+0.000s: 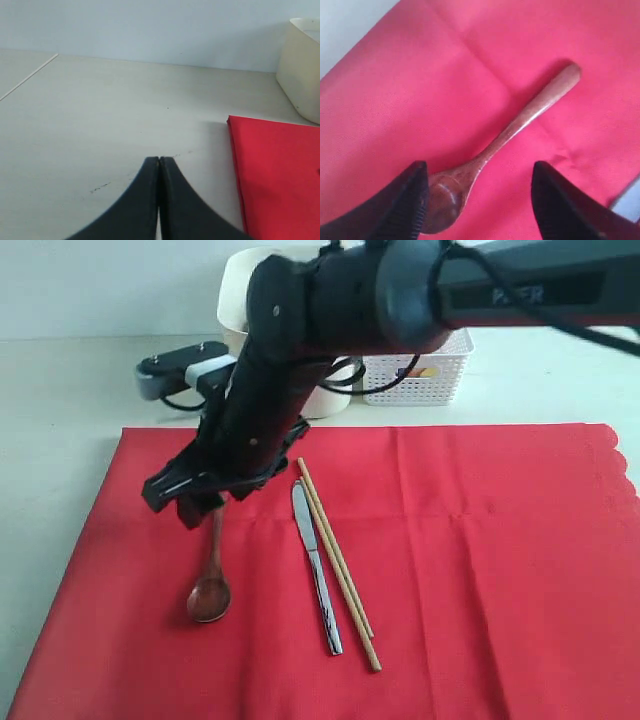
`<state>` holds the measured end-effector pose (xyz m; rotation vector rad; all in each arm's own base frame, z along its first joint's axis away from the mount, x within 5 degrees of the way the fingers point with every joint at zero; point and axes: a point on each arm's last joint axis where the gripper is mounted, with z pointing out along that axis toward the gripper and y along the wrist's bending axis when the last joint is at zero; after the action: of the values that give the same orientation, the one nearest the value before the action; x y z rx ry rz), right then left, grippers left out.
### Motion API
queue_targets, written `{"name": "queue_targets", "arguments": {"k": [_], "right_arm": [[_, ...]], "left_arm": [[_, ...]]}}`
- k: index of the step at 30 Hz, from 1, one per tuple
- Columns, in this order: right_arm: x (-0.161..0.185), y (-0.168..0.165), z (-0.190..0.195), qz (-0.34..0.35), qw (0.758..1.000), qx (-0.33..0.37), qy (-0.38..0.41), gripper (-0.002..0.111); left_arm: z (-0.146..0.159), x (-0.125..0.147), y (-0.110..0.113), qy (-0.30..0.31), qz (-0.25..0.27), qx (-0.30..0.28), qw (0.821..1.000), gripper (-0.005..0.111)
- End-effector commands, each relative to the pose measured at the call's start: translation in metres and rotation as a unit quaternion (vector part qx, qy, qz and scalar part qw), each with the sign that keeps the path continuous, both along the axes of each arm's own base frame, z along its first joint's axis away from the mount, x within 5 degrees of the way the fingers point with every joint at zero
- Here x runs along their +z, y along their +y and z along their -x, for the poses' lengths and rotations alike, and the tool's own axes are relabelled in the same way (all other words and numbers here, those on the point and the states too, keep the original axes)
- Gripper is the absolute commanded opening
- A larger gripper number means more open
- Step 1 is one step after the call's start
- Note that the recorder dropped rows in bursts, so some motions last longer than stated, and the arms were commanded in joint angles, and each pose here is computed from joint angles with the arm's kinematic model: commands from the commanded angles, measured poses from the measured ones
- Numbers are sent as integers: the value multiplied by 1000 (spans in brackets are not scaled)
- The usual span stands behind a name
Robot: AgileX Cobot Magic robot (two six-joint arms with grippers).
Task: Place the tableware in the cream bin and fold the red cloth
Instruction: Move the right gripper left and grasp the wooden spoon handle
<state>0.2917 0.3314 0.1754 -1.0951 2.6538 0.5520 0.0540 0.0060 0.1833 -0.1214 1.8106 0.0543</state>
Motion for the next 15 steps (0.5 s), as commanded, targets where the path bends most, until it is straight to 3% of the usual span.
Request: {"name": "queue_targets", "arguments": {"k": [1,15], "right_arm": [[-19,11,3,3,1000,-7,-5,59],[-64,11,-5,47,998,-34,-7,58]], "left_arm": [[0,1,0,-6,2,2,1000,2],[0,1,0,-6,2,2,1000,2]]}}
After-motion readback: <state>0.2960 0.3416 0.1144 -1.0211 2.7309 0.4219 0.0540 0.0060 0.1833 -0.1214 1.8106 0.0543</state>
